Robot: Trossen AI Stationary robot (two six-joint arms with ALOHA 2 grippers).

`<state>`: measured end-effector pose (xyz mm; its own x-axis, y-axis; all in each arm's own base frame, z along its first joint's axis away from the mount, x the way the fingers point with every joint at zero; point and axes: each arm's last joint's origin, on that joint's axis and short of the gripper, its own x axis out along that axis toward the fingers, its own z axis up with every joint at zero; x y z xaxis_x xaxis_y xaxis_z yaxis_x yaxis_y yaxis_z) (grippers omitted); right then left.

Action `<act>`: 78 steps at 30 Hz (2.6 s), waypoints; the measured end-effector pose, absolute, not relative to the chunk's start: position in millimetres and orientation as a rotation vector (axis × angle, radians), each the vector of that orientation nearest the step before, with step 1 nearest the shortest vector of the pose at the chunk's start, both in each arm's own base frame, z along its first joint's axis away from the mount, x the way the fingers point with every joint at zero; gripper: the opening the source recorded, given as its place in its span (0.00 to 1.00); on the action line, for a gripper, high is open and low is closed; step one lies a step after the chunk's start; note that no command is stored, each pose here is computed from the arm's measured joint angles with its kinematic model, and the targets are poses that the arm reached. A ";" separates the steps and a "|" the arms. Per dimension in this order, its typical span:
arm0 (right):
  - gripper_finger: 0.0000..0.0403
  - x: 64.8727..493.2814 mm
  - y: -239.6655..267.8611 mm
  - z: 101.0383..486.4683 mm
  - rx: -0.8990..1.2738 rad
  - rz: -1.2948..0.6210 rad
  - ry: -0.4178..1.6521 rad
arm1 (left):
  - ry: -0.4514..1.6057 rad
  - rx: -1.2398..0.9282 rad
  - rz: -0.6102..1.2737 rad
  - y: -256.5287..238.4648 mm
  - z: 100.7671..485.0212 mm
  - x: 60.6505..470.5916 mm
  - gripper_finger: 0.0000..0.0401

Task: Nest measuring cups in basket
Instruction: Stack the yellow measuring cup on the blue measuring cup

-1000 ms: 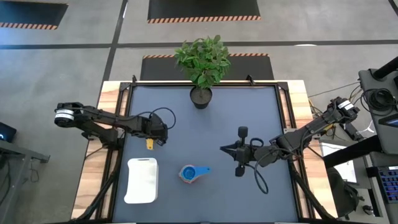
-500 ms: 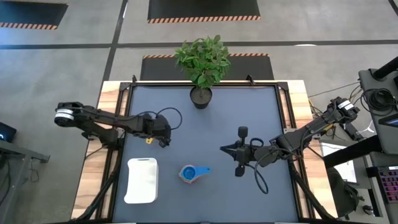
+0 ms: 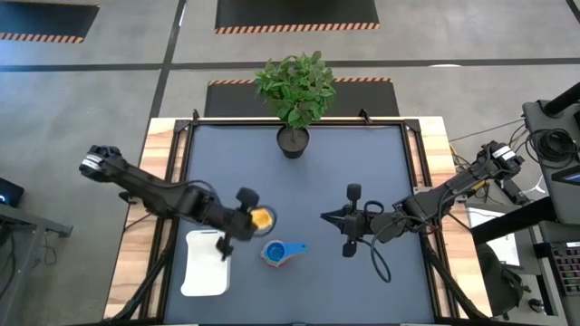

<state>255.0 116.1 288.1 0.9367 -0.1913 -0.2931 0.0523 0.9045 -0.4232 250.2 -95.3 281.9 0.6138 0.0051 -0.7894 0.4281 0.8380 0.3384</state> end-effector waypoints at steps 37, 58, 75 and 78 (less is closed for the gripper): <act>0.02 255.2 116.2 288.3 -0.421 -0.129 0.333 | 0.820 0.977 -0.655 -148.2 210.8 291.5 0.00; 0.02 255.2 116.2 288.3 -0.421 -0.130 0.333 | 0.867 0.961 -0.587 -148.4 202.0 295.0 0.14; 0.02 255.2 116.2 288.3 -0.422 -0.129 0.334 | 0.789 0.938 -0.615 -165.1 250.3 304.1 0.12; 0.02 255.2 116.1 288.3 -0.421 -0.129 0.334 | 0.815 0.958 -0.594 -163.0 244.2 302.1 0.10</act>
<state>255.2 116.1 288.3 0.9375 -0.1915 -0.2905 0.0544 0.9053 -0.4213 302.1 -163.0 244.2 0.5682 -0.0883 -0.8182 0.7515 0.4607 0.4721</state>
